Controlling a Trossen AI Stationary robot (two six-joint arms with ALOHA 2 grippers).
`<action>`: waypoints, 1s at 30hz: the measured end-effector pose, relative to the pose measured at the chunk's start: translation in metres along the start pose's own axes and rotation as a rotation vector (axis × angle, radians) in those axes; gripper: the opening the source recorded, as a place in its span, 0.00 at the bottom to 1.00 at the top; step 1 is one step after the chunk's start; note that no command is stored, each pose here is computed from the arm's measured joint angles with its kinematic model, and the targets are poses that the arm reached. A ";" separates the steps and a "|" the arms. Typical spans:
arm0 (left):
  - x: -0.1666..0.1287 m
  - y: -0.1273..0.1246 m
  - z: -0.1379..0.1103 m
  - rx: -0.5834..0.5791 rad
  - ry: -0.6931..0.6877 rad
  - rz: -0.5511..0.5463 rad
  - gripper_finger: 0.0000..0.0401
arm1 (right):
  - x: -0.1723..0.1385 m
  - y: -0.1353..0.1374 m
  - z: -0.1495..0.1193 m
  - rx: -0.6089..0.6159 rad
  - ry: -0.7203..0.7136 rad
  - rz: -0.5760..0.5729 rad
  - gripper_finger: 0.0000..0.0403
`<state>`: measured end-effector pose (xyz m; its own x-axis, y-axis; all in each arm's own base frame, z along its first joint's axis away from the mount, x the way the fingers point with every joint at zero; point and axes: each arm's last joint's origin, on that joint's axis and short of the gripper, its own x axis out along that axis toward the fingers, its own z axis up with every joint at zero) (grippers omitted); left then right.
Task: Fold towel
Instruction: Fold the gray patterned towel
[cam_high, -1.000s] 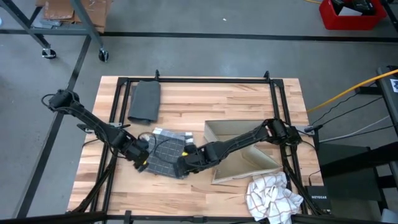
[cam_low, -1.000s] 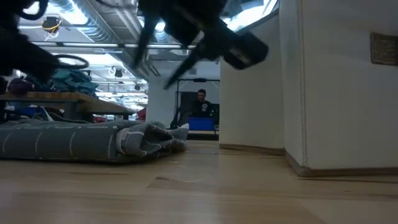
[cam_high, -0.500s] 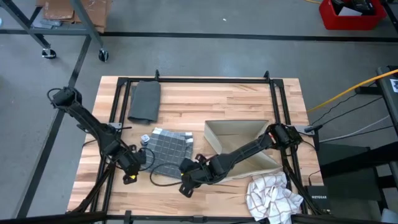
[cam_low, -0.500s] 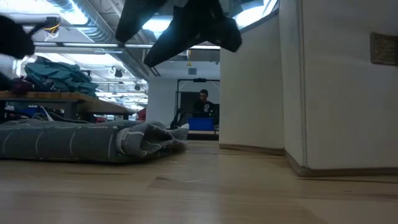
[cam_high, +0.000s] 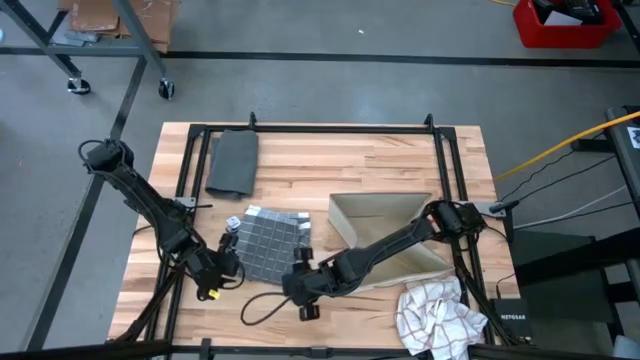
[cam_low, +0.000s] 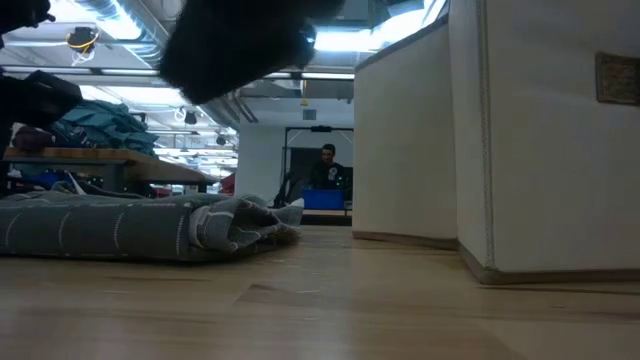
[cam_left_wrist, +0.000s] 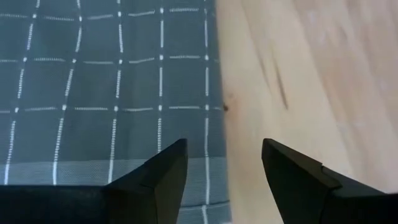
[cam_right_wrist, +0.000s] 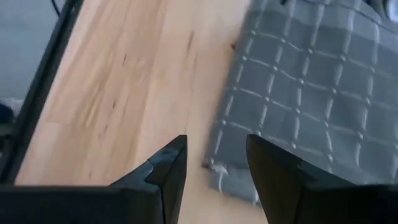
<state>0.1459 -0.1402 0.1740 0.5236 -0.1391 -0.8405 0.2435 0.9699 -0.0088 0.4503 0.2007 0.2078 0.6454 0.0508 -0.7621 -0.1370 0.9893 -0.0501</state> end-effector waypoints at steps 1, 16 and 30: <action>0.002 0.000 0.000 0.010 0.007 0.005 0.49 | 0.003 0.001 0.000 -0.023 -0.006 0.006 0.42; 0.042 -0.009 -0.012 0.082 0.156 0.091 0.49 | 0.040 0.005 -0.021 -0.142 0.072 -0.009 0.42; 0.045 -0.010 -0.011 0.006 0.140 0.094 0.49 | 0.049 0.004 -0.029 -0.150 0.103 -0.058 0.42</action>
<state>0.1577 -0.1542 0.1299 0.4261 -0.0178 -0.9045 0.2038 0.9760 0.0768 0.4599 0.2034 0.1513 0.5762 -0.0275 -0.8168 -0.2173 0.9583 -0.1855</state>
